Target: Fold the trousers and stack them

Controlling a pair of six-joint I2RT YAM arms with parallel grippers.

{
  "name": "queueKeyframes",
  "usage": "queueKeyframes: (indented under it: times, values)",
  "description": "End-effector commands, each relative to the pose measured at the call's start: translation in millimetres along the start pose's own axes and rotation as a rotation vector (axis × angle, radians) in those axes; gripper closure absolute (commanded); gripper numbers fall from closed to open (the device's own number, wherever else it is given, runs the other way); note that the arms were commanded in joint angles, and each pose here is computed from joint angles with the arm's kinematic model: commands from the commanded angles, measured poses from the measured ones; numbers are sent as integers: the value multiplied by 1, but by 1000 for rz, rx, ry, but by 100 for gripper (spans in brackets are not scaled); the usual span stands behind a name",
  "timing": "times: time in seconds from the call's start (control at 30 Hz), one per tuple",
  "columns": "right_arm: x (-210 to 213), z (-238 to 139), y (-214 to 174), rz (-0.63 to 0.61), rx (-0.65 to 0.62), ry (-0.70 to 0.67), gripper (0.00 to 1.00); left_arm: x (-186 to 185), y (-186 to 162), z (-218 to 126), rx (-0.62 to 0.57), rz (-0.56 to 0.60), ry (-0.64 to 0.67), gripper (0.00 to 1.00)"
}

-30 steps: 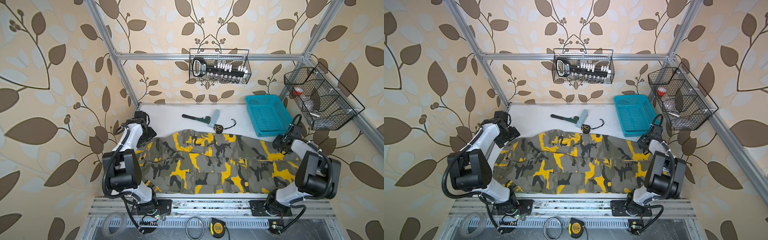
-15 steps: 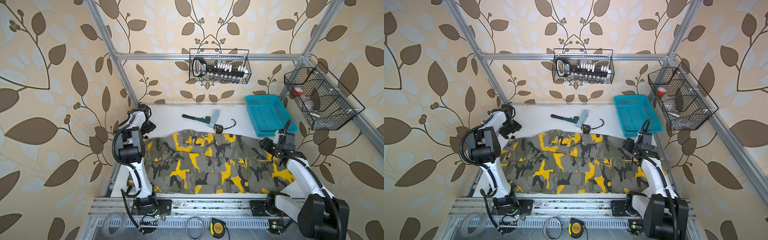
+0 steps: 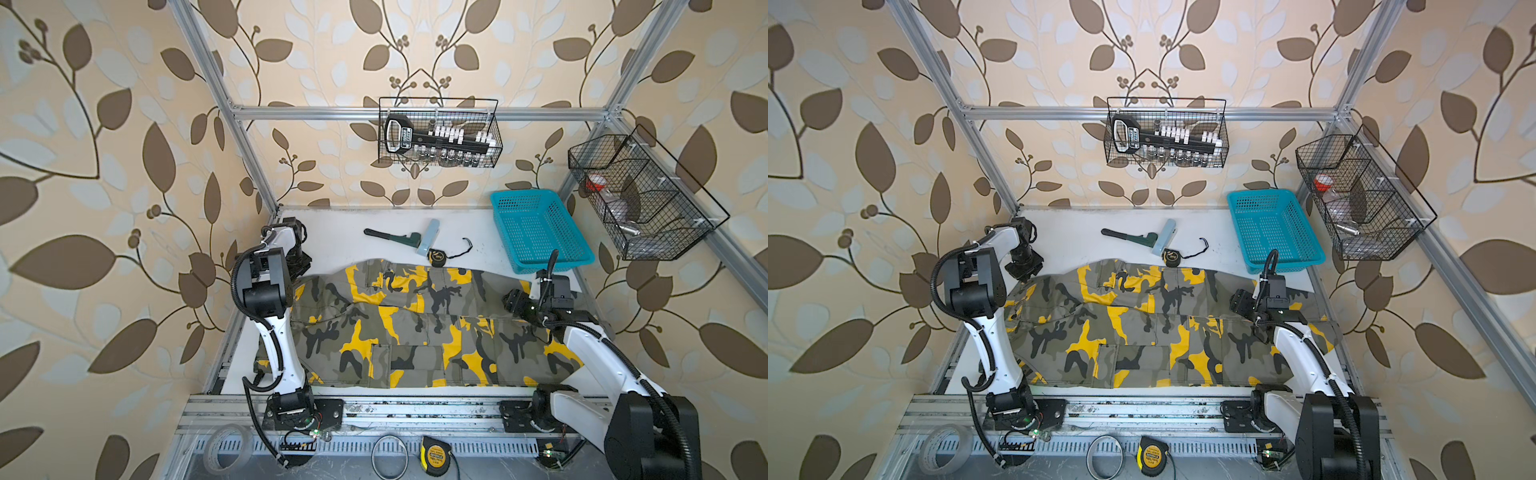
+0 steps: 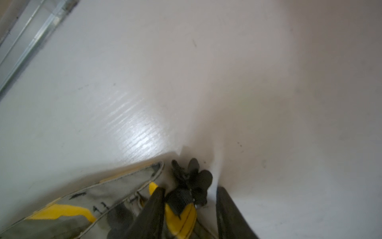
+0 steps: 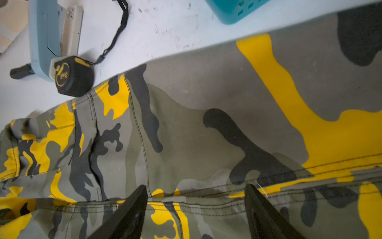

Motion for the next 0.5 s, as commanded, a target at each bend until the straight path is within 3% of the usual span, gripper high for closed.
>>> queueKeyframes:
  times: [0.0, 0.1, 0.13, 0.47]
  values:
    - [-4, 7, -15, 21, 40, -20, 25, 12, -6, 21, 28, 3, 74, 73]
    - [-9, 13, -19, 35, 57, -63, 25, 11, -4, 19, 27, 13, 70, 97]
    - [-11, 16, -20, 46, 59, -79, 25, 10, -1, 14, 21, 13, 63, 100]
    - [-35, 52, -24, 173, 138, -240, 30, 14, 42, -78, -171, -22, -40, 100]
Point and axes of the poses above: each gripper's point midway between its finger pads, its own z axis out along the fingers, its own x axis along the line the jaws close on, y = z × x, the point moved 8 cm from there along -z, back along the fingers, and after that the axes turned 13 degrees about -z, right-handed, at the moved point
